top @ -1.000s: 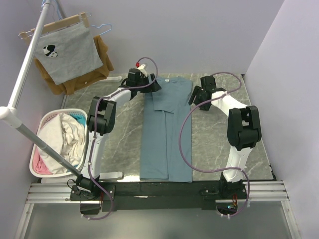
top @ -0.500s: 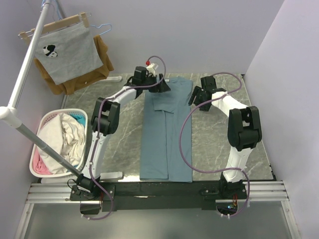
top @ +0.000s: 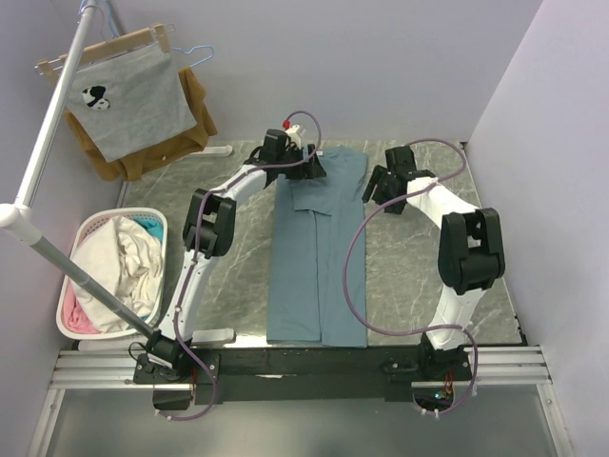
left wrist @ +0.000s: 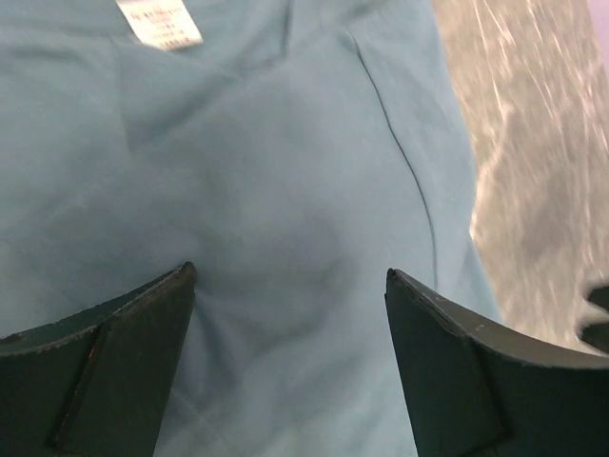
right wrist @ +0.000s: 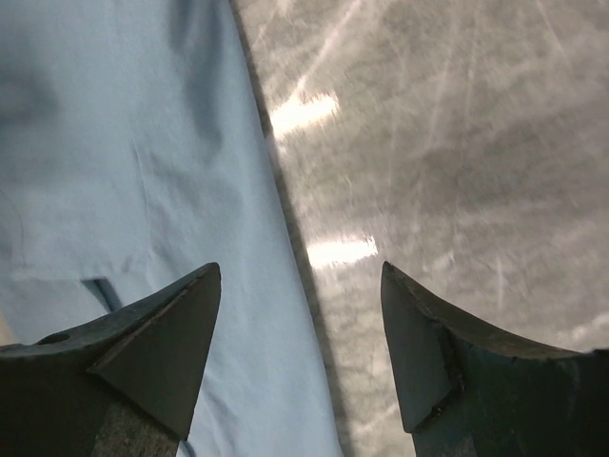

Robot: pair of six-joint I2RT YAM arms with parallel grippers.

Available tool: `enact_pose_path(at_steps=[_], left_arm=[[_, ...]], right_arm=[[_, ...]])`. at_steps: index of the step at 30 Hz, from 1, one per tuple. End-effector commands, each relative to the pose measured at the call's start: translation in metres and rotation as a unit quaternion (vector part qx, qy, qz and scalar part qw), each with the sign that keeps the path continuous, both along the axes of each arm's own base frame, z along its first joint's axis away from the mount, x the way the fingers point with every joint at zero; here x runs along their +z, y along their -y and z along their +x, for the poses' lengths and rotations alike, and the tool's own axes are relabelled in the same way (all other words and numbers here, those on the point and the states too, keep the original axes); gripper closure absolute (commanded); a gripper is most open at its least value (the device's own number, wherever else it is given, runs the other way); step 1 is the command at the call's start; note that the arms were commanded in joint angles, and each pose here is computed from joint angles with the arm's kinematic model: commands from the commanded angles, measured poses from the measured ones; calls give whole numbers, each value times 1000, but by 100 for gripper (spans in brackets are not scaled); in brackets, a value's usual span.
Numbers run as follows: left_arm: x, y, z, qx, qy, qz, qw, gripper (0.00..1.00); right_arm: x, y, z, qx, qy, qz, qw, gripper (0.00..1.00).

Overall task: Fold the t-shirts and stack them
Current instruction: Grab the bottom of the folded rectangular tshirt with both arms

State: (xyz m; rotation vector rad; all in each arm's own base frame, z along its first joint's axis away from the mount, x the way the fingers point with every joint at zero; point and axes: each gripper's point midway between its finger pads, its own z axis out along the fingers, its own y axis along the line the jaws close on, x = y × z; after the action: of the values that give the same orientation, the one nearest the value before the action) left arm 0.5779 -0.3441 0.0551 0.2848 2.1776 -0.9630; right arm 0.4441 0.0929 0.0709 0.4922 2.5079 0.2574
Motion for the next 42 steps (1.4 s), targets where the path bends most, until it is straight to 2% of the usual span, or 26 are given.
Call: enact_pose_path(at_steps=[1, 5, 13, 14, 16, 17, 19, 20, 21, 22, 23, 25, 26, 27, 28, 29, 30, 31, 32, 33, 34, 35, 37, 38, 39, 42], left_arm=[[-35, -39, 26, 59, -31, 35, 997, 13], [-32, -54, 37, 72, -38, 17, 997, 12], [-7, -52, 39, 66, -8, 1, 998, 11], [13, -50, 38, 64, 4, -8, 998, 11], [20, -46, 30, 61, 13, -12, 998, 10], [52, -45, 28, 62, 37, -19, 997, 11], [62, -42, 16, 67, 47, -11, 997, 10], [97, -41, 11, 68, 76, -14, 995, 10], [108, -45, 10, 86, 88, -3, 992, 10], [106, -40, -3, 86, 82, 8, 993, 9], [132, -42, -13, 96, 93, 9, 991, 9], [119, -45, -38, 119, 80, 44, 989, 9], [146, -51, -51, 137, 99, 44, 985, 8], [141, -55, -63, 145, 90, 55, 984, 5], [111, -64, -84, 159, 61, 83, 982, 3], [124, -68, -101, 170, 54, 68, 982, 1], [109, -72, -120, 170, 27, 79, 982, 1], [76, -79, -148, 174, -9, 107, 979, 1], [83, -85, -166, 186, -14, 100, 977, 1], [51, -96, -195, 187, -48, 128, 973, 1], [43, -95, -216, 182, -60, 134, 972, 1], [54, -99, -228, 197, -57, 121, 971, 1], [28, -111, -267, 197, -93, 150, 964, 0], [33, -114, -277, 207, -97, 141, 963, 0], [16, -123, -296, 205, -119, 156, 959, 1], [2, -125, -341, 196, -153, 154, 957, 1]], right_arm=[[31, 7, -11, -9, 29, -3, 1000, 25], [34, -3, -26, 6, 26, 15, 1000, 25], [35, -19, -53, 35, 26, 18, 999, 24], [33, -22, -55, 41, 26, 19, 999, 24], [36, -23, -58, 50, 28, 22, 998, 24], [34, -23, -64, 52, 22, 18, 998, 24], [38, -19, -69, 53, 26, 6, 998, 24], [33, -15, -76, 54, 15, 0, 998, 23], [33, -14, -81, 57, 12, -4, 998, 24], [34, -12, -87, 59, 10, -8, 998, 24], [25, -9, -100, 63, -12, -11, 998, 24], [21, -6, -114, 65, -20, -11, 998, 25], [9, -6, -128, 71, -35, -7, 997, 25], [5, -6, -136, 75, -38, -4, 996, 25], [8, -5, -142, 75, -33, -3, 997, 25], [-3, -3, -157, 77, -51, -3, 996, 25], [-5, -6, -165, 85, -56, 8, 995, 25], [-3, -5, -171, 88, -53, 12, 995, 25], [-11, -4, -184, 89, -68, 11, 994, 25], [-12, -6, -191, 95, -69, 21, 993, 25], [-6, -8, -195, 100, -56, 28, 993, 25], [-9, -9, -203, 102, -61, 33, 992, 25], [-5, -12, -213, 102, -57, 50, 992, 25], [-9, -14, -222, 101, -68, 53, 991, 25], [-8, -17, -225, 103, -66, 57, 991, 25], [-10, -22, -239, 93, -77, 73, 990, 25]])
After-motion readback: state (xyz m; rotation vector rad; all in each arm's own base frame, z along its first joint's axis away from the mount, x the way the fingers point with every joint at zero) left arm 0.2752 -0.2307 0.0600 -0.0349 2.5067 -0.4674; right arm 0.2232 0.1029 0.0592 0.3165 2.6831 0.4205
